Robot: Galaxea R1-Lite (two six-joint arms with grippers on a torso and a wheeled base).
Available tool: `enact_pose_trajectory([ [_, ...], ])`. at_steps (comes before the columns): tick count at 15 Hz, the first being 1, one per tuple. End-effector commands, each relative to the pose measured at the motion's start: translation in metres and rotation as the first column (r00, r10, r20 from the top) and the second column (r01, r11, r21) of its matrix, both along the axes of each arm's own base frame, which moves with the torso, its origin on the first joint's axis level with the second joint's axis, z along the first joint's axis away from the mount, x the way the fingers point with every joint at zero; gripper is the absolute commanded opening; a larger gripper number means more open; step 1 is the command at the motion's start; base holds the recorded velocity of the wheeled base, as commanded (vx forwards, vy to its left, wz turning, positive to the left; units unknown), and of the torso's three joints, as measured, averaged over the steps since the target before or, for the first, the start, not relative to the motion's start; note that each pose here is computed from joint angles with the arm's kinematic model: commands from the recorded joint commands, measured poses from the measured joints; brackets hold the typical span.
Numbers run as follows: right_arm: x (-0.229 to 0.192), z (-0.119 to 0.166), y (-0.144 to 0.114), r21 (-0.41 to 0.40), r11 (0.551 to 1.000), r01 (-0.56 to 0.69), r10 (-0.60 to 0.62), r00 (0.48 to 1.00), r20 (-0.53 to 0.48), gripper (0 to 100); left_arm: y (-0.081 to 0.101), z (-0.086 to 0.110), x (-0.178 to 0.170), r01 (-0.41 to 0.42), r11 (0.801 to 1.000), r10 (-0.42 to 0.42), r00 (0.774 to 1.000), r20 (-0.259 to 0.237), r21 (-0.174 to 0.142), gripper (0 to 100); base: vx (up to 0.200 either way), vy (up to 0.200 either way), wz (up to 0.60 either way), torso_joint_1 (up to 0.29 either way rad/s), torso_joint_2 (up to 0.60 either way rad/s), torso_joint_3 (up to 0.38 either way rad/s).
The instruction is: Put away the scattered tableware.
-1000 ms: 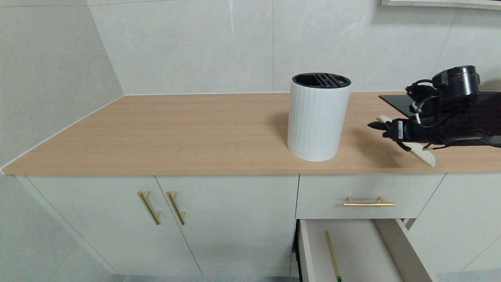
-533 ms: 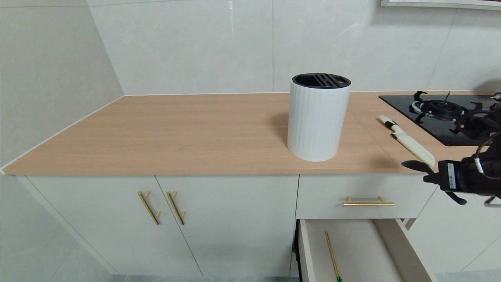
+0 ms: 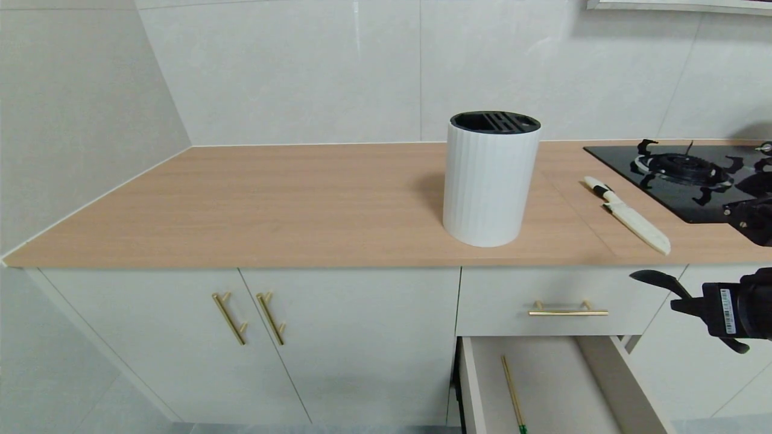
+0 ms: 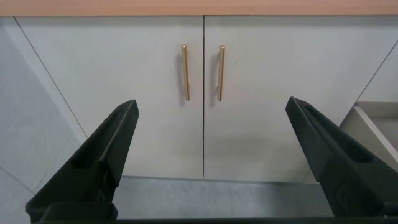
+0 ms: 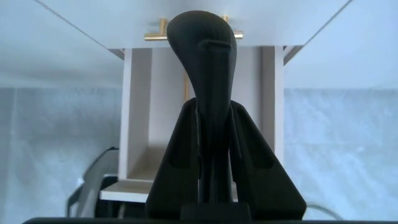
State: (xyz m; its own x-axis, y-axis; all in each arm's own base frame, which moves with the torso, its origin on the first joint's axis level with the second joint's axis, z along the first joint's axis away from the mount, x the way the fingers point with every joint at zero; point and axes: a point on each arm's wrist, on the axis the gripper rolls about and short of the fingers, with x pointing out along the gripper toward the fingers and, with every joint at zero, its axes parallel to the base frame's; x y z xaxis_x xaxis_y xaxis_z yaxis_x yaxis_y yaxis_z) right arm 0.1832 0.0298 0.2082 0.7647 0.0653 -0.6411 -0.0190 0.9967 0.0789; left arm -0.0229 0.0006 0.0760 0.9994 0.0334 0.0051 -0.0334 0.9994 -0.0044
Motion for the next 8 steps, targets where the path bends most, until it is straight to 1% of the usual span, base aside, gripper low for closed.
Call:
enact_pose_trajectory([
  [1, -0.0009, -0.0028, 0.0004, -0.004, 1.0, -0.005, 0.005, 1.0, -0.009, 0, 0.0, -0.0001, 0.0001, 0.0, 1.0, 0.0, 1.0, 0.0, 0.0, 100, 0.0, 0.0, 0.0, -0.129, 0.32, 0.193],
  [8, -0.0036, -0.0099, 0.0, -0.042, 0.998, -0.039, 0.038, 0.999, -0.033, 0, 0.0, -0.0001, 0.0001, -0.002, 1.0, 0.002, 1.0, 0.0, 0.0, 100, 0.0, 0.0, 0.0, -0.161, 0.45, 0.279],
])
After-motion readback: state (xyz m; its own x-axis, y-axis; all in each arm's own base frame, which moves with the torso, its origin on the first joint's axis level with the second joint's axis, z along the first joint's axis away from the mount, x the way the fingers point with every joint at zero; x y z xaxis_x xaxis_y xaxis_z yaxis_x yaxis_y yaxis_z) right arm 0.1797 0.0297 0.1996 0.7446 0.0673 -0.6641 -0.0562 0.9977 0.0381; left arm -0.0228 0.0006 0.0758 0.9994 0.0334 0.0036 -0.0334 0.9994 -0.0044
